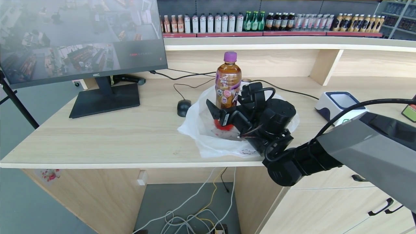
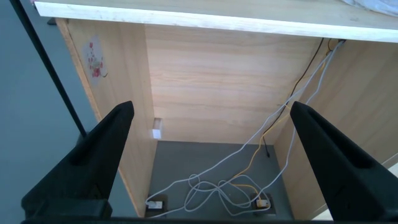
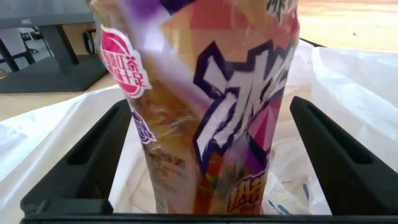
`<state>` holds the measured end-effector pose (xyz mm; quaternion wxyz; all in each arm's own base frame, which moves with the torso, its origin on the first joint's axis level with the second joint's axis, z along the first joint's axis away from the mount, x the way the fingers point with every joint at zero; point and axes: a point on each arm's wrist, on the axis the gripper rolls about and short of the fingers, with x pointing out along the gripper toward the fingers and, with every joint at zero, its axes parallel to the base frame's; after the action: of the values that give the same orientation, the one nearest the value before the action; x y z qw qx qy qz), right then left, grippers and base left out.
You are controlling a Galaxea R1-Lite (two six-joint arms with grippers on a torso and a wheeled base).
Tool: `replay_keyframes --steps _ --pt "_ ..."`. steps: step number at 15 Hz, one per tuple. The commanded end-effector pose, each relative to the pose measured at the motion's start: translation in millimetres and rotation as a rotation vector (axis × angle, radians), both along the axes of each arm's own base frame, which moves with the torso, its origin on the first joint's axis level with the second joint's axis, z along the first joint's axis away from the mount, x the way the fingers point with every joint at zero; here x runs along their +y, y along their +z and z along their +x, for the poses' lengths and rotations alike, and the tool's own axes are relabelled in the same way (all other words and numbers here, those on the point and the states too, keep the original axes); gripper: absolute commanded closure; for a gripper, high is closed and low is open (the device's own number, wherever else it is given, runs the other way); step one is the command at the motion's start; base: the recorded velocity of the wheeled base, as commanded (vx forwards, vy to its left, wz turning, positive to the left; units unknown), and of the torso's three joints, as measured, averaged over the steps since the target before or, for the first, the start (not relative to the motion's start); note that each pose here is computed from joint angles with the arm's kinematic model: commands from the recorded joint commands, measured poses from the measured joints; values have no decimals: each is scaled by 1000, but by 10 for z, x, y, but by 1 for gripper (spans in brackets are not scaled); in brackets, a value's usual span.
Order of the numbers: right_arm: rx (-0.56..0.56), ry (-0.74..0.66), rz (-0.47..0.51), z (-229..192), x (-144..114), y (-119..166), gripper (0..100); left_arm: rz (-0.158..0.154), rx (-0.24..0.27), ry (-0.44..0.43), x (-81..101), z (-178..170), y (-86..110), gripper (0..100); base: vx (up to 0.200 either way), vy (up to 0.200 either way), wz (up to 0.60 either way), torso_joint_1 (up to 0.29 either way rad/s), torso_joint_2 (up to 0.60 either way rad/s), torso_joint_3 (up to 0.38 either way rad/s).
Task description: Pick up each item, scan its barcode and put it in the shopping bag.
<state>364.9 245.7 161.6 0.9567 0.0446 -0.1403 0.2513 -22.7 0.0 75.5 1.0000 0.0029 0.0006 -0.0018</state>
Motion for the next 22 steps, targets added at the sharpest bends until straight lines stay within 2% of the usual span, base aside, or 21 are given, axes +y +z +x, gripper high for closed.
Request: replay_keyframes --steps 1,8,12,16,18,22 --pt "-20 -1 10 -31 -21 96 0 0 0 1 0 0 0 0 0 0 0 0 0 0" --pt "-17 5 -5 -275 -149 217 0 0 0 1 0 0 0 0 0 0 0 0 0 0" --pt "-55 8 -1 -496 -272 370 0 0 0 1 0 0 0 0 0 0 0 0 0 0" --pt "-72 14 11 -864 -522 581 0 0 0 1 0 0 0 0 0 0 0 0 0 0" --pt "-100 54 36 -1047 -510 676 0 0 0 1 0 0 0 0 0 0 0 0 0 0" --pt "-148 64 73 -1243 -622 541 0 0 0 1 0 0 0 0 0 0 0 0 0 0"
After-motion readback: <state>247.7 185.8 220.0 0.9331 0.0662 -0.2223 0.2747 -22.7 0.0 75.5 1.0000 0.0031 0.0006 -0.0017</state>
